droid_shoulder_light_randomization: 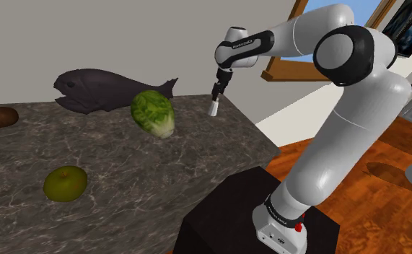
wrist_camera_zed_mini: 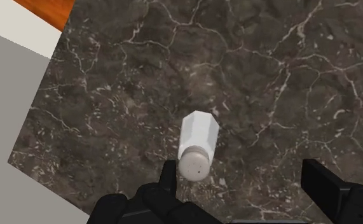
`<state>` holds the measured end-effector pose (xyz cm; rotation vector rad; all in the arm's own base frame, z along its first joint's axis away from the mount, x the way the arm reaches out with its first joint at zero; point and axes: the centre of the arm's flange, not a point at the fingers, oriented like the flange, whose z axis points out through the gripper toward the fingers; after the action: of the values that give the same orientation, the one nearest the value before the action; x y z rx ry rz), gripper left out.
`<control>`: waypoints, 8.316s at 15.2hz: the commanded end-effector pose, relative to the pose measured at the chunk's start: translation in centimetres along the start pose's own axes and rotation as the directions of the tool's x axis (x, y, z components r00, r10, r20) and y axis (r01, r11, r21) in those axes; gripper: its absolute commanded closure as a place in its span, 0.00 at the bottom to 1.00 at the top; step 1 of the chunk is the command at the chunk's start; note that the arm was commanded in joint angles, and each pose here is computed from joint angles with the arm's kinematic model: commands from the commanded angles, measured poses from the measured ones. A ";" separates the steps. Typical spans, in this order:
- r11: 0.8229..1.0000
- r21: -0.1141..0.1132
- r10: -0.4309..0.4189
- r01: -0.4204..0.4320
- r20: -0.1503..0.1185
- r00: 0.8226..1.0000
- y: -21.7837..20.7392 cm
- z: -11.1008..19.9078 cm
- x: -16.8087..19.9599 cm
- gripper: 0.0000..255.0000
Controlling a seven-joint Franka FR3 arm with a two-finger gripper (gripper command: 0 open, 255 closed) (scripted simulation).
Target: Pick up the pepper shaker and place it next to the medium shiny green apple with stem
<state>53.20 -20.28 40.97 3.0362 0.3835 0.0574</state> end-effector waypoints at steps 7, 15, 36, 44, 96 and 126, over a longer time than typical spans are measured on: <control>1.000 -0.014 -0.011 0.011 0.008 1.000 2.5 5.0 1.7 0.00; 1.000 -0.014 -0.011 0.011 0.008 1.000 2.5 6.4 1.7 0.00; 1.000 -0.014 -0.011 0.011 0.008 1.000 2.9 1.6 1.8 1.00; 1.000 -0.014 -0.011 0.011 0.008 1.000 3.3 -2.6 1.9 1.00; 1.000 -0.014 -0.011 0.011 0.008 1.000 -40.0 -15.3 9.9 1.00; 1.000 -0.014 -0.011 0.011 0.008 1.000 -60.5 -9.0 13.2 1.00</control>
<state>50.75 42.15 45.73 3.0193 0.3970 0.0467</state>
